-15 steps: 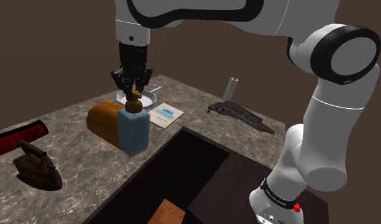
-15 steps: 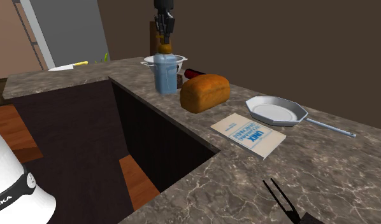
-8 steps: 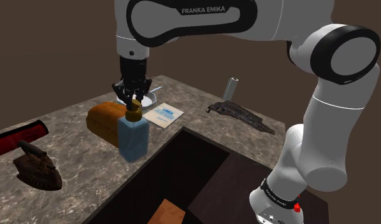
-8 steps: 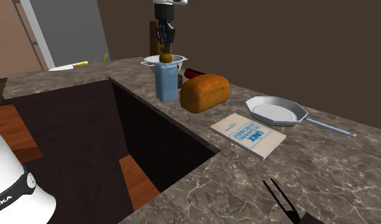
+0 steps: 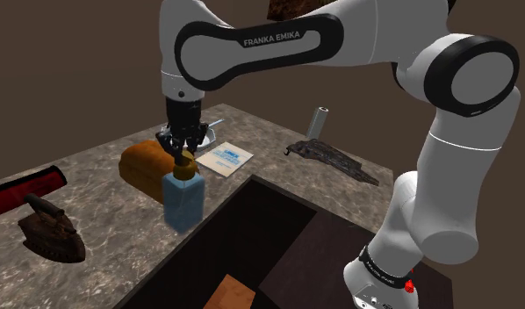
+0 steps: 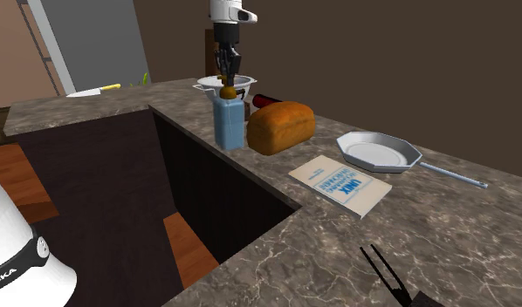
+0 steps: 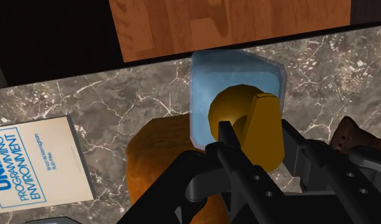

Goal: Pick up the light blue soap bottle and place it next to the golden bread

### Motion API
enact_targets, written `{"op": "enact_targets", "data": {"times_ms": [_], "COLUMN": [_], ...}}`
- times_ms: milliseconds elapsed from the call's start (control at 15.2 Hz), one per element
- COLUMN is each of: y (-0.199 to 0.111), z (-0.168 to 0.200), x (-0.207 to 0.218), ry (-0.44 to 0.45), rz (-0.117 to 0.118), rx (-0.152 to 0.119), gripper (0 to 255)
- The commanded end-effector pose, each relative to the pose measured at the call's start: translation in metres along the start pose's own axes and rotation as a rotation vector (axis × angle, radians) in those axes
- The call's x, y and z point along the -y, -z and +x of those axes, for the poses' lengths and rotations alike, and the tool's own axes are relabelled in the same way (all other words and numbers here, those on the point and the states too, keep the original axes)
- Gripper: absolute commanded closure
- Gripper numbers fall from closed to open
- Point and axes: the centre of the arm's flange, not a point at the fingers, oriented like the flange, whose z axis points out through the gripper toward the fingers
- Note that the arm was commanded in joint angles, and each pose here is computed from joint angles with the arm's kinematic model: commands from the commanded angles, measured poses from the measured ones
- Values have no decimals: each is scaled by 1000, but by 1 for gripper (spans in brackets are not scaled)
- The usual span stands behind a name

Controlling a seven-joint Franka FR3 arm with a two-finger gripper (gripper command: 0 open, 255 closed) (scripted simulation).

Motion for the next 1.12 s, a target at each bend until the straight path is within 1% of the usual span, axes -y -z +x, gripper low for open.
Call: {"op": "enact_targets", "data": {"times_ms": [0, 462, 528, 858, 1056], "y": [-5, -5, -5, -5, 35], "z": [-1, -1, -1, -1, -1], "x": [1, 1, 0, 1, 1], "ry": [0, 0, 0, 0, 0], "rz": [0, 0, 0, 0, 0], "rx": [-1, -1, -1, -1, -1], "gripper": [255, 255, 0, 0, 0]}}
